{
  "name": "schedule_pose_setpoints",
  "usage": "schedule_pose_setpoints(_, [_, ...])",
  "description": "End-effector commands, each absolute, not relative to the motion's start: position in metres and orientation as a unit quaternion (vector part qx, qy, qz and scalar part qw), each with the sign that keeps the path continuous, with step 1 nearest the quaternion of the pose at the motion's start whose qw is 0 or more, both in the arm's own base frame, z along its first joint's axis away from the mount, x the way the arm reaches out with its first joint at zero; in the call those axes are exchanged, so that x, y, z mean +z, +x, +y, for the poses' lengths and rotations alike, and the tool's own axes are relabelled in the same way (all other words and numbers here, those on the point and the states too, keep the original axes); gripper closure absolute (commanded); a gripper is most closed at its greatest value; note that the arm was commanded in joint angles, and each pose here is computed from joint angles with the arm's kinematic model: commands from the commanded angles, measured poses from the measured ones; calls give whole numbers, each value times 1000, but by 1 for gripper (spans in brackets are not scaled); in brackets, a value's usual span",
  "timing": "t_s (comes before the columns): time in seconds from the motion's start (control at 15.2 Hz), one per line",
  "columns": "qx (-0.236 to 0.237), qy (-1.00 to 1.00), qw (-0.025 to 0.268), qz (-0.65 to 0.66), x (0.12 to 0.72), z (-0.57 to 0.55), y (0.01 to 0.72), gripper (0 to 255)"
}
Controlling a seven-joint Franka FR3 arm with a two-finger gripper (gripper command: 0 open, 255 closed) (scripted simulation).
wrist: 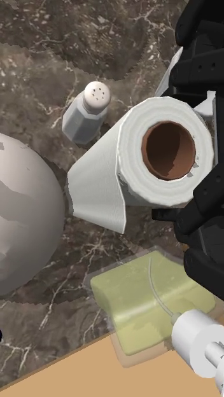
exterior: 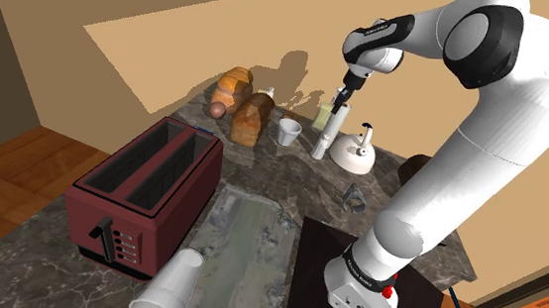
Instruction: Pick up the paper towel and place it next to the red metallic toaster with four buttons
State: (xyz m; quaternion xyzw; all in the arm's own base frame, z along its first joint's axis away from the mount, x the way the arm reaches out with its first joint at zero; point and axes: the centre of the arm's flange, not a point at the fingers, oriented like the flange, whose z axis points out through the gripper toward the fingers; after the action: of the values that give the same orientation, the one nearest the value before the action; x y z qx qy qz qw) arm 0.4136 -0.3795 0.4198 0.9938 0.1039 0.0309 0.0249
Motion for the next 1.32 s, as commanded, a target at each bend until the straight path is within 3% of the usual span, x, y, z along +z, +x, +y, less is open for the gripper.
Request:
schedule_pose_setpoints(0.0, [31,994,25,104,431,-380,413,255])
schedule_pose_setpoints(1.25, [31,994,25,104,531,-380,413,255])
